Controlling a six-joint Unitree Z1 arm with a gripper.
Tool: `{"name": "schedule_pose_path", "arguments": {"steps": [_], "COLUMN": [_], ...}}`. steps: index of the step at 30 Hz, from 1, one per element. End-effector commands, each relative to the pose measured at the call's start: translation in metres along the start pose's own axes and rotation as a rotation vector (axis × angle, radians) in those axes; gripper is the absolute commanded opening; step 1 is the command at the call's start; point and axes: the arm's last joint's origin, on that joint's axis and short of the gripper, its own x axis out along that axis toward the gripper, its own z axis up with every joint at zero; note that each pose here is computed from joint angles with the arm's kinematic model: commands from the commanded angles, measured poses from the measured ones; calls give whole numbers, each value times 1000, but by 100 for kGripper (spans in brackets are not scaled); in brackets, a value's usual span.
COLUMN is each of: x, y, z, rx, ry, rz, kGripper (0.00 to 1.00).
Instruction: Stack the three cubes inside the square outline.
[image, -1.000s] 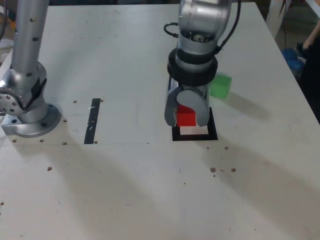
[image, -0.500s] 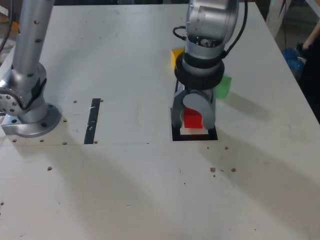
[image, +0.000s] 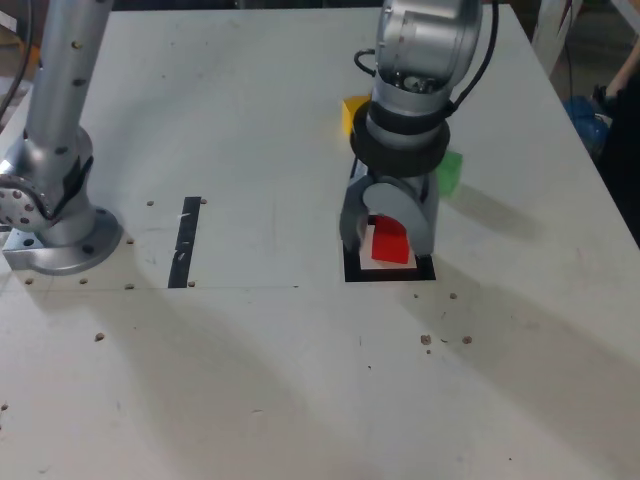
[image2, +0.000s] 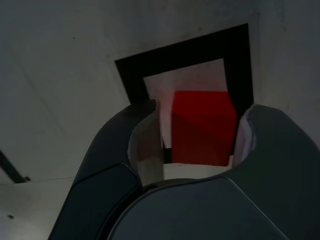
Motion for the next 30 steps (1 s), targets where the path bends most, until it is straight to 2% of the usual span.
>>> {"name": "schedule_pose_path", "arguments": {"steps": [1, 5, 9, 12, 14, 19, 23, 30], "x": [-13, -34, -63, -74, -75, -65, -57, -38], "y": [2, 6, 26, 55, 79, 141, 178, 210], "z": [-10, -31, -63, -83, -91, -104, -108, -88], "rx": [-2, -6, -25, -57, -95, -240, -338, -378], "ry": [1, -1, -26, -20, -5, 37, 51, 62], "rz": [12, 45, 119, 164, 174, 160, 141, 102], "kGripper": [94, 98, 99, 99, 99, 99, 97, 96]}}
